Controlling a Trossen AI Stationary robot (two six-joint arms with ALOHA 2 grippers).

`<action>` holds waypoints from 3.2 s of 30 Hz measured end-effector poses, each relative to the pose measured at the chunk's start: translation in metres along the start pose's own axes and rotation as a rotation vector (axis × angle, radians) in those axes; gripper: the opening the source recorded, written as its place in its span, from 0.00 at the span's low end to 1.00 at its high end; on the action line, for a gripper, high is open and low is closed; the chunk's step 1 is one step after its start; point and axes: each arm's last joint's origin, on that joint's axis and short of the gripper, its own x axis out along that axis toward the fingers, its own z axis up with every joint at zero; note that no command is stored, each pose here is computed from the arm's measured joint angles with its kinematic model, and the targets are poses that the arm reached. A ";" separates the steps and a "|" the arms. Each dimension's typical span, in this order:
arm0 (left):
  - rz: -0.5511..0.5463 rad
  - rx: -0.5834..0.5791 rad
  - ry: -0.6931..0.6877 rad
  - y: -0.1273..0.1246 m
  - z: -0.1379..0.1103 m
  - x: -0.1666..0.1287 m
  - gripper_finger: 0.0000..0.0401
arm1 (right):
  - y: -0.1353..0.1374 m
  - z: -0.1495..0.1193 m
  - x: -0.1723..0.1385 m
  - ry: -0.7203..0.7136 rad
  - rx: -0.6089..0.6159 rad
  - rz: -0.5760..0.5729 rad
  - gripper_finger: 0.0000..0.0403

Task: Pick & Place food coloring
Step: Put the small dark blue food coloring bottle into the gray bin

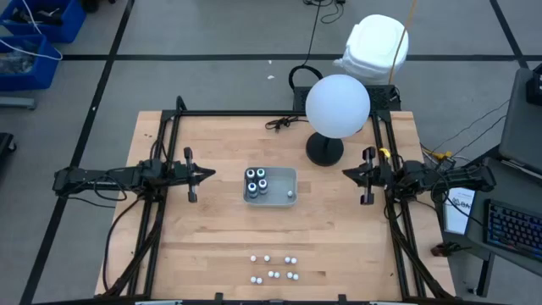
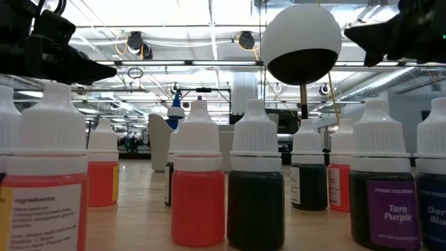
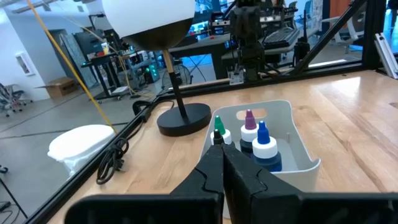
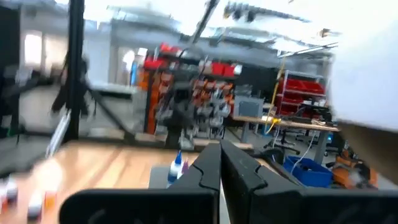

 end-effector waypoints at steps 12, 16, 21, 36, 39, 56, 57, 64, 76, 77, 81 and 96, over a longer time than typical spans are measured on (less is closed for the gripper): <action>0.009 -0.004 -0.041 0.001 0.004 0.000 0.10 | 0.019 0.019 0.038 0.213 0.060 0.133 0.00; 0.019 -0.006 -0.054 0.001 0.006 0.000 0.10 | 0.033 0.031 0.072 0.299 0.070 0.177 0.00; 0.025 -0.005 -0.055 0.002 0.006 0.000 0.10 | 0.064 0.034 0.120 0.473 0.048 0.257 0.00; 0.023 -0.009 -0.042 0.001 0.004 0.000 0.10 | 0.168 0.038 0.201 1.022 -0.180 0.311 0.00; 0.023 -0.018 -0.041 0.001 0.004 0.000 0.10 | 0.187 0.036 0.206 1.059 -0.176 0.333 0.00; 0.023 -0.088 -0.041 0.001 0.004 0.000 0.10 | 0.254 0.023 0.190 1.212 -0.106 0.439 0.00; 0.023 -0.089 -0.040 0.001 0.004 0.000 0.10 | 0.256 0.022 0.192 1.226 -0.101 0.434 0.00; 0.021 -0.107 -0.040 0.001 0.004 0.000 0.10 | 0.277 0.014 0.199 1.290 -0.146 0.419 0.00; 0.014 -0.109 -0.006 0.001 0.001 0.000 0.10 | 0.281 0.010 0.200 1.317 -0.087 0.489 0.23; 0.013 -0.108 -0.001 0.000 0.000 0.000 0.10 | 0.282 0.011 0.200 1.317 -0.075 0.504 0.26; 0.012 -0.103 0.012 0.000 -0.001 0.000 0.10 | 0.284 0.012 0.201 1.305 -0.054 0.532 0.34; 0.011 -0.102 0.016 0.000 -0.001 0.000 0.10 | 0.280 -0.023 0.192 1.298 -0.031 0.514 0.39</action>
